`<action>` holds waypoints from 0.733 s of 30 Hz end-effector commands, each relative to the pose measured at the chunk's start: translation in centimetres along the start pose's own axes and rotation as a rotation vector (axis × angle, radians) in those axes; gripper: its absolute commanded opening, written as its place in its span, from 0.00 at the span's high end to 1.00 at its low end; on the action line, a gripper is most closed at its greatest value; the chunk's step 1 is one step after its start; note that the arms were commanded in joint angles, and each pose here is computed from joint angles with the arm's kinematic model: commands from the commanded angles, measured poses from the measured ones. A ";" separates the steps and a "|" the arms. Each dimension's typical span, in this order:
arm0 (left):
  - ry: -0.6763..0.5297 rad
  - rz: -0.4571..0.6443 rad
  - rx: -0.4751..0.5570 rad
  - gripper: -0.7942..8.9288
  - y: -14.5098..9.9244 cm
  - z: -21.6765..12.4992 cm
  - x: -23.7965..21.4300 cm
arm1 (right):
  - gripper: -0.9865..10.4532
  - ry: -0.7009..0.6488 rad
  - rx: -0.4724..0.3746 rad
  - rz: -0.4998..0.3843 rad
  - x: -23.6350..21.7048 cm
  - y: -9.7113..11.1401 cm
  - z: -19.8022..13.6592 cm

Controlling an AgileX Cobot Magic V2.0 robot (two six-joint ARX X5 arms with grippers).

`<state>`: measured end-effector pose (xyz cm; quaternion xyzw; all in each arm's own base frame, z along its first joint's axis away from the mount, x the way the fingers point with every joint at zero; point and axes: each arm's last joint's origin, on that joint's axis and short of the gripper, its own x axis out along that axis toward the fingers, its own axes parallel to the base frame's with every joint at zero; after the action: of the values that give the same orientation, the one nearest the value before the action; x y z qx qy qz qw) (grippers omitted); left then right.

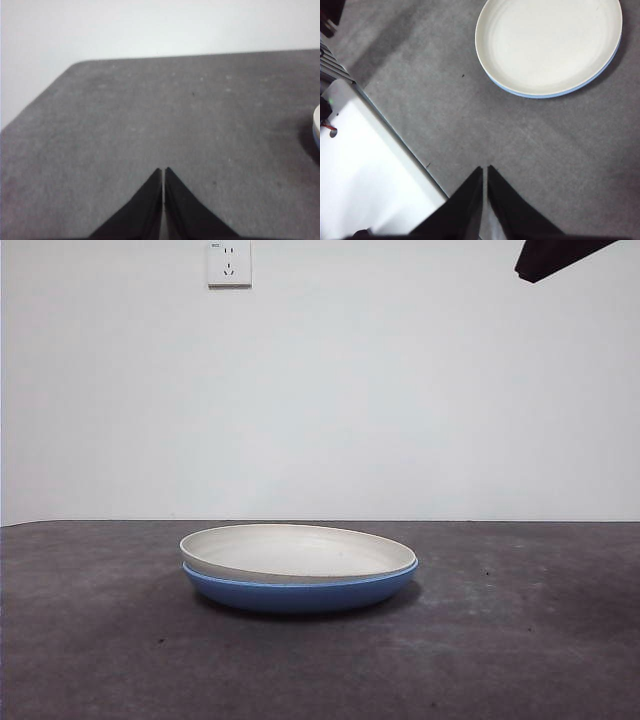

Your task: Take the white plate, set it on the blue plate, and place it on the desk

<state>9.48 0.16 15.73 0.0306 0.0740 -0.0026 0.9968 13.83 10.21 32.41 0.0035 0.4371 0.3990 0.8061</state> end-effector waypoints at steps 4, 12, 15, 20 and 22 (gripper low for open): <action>0.032 0.003 -0.012 0.91 0.0 -0.8 0.2 | 0.91 -0.020 -0.024 0.009 -0.2 0.3 0.5; 0.031 0.003 -0.011 0.91 0.0 -0.8 0.2 | 0.91 -0.019 -0.024 0.009 -0.2 0.3 0.5; 0.031 0.003 -0.011 0.91 0.0 -0.8 0.2 | 0.91 -0.019 -0.024 0.009 -0.2 0.3 0.5; 0.031 0.003 -0.011 0.91 0.0 -0.8 0.2 | 0.91 -0.019 -0.024 0.008 -0.2 0.3 0.5; 0.032 0.003 -0.011 0.91 0.0 -0.8 0.2 | 0.91 -0.019 -0.024 0.008 -0.2 0.3 0.5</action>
<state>9.48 0.16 15.66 0.0287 0.0768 -0.0024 0.9966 13.86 10.22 32.44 0.0037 0.4354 0.3994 0.8068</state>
